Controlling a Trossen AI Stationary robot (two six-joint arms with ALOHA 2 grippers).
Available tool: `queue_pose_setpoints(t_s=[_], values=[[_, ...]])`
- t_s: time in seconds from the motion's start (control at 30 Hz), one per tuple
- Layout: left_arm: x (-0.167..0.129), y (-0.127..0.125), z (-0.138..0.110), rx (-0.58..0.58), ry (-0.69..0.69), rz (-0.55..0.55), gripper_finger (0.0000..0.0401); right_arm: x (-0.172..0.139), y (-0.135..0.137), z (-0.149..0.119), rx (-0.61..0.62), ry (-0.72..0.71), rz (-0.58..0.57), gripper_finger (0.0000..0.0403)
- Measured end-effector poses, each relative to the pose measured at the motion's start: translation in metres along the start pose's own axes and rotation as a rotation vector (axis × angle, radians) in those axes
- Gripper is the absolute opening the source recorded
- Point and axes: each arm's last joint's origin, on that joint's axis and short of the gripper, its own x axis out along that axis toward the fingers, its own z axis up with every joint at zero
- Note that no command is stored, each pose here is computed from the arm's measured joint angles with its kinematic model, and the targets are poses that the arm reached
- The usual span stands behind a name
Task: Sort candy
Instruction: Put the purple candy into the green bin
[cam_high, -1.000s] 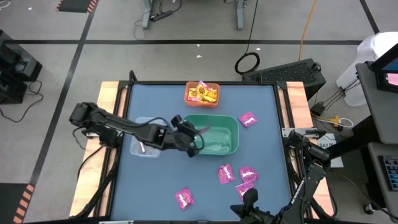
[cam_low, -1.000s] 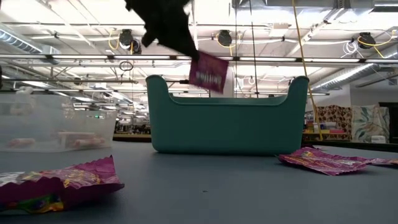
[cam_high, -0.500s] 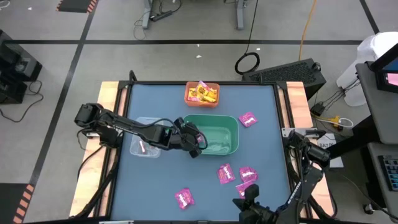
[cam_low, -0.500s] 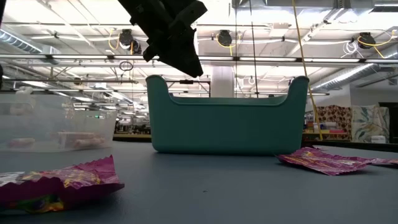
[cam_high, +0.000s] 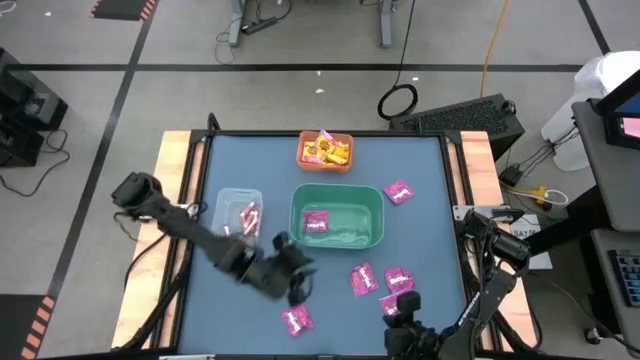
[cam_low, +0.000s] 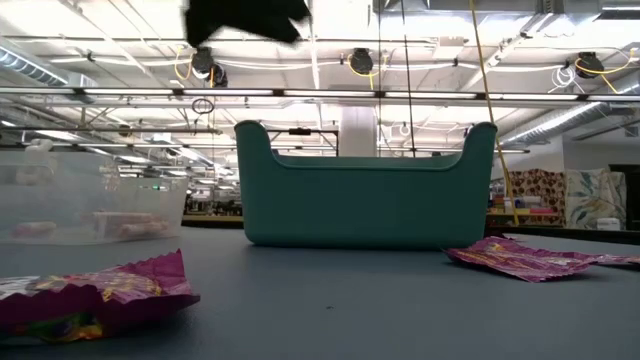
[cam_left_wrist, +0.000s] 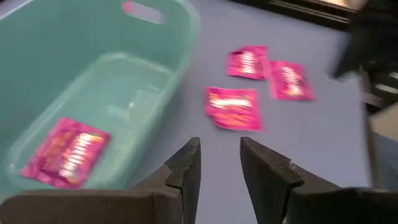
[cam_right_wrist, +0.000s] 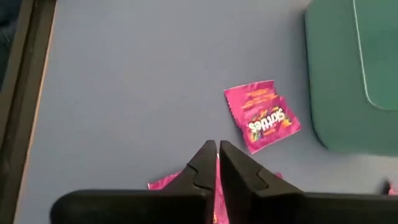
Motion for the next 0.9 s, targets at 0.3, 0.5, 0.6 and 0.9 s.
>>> queue_pose_setpoints(t_s=[0.3, 0.5, 0.6, 0.9], values=[[-0.054, -0.053, -0.044, 0.100, -0.173, 0.007, 0.0118, 0.023, -0.010, -0.015, -0.061, 0.194, -0.013, 0.0101], [-0.054, -0.065, -0.057, 0.104, -0.235, 0.032, 0.0118, 0.033, -0.017, -0.015, -0.047, 0.180, -0.069, 0.0148], [-0.046, -0.067, -0.060, 0.097, -0.240, 0.039, 0.0118, 0.036, -0.018, -0.014, -0.110, 0.145, -0.095, 0.0165], [-0.028, -0.068, -0.065, 0.091, -0.233, 0.056, 0.0118, 0.062, -0.025, -0.017, -0.219, 0.158, -0.091, 0.0180]])
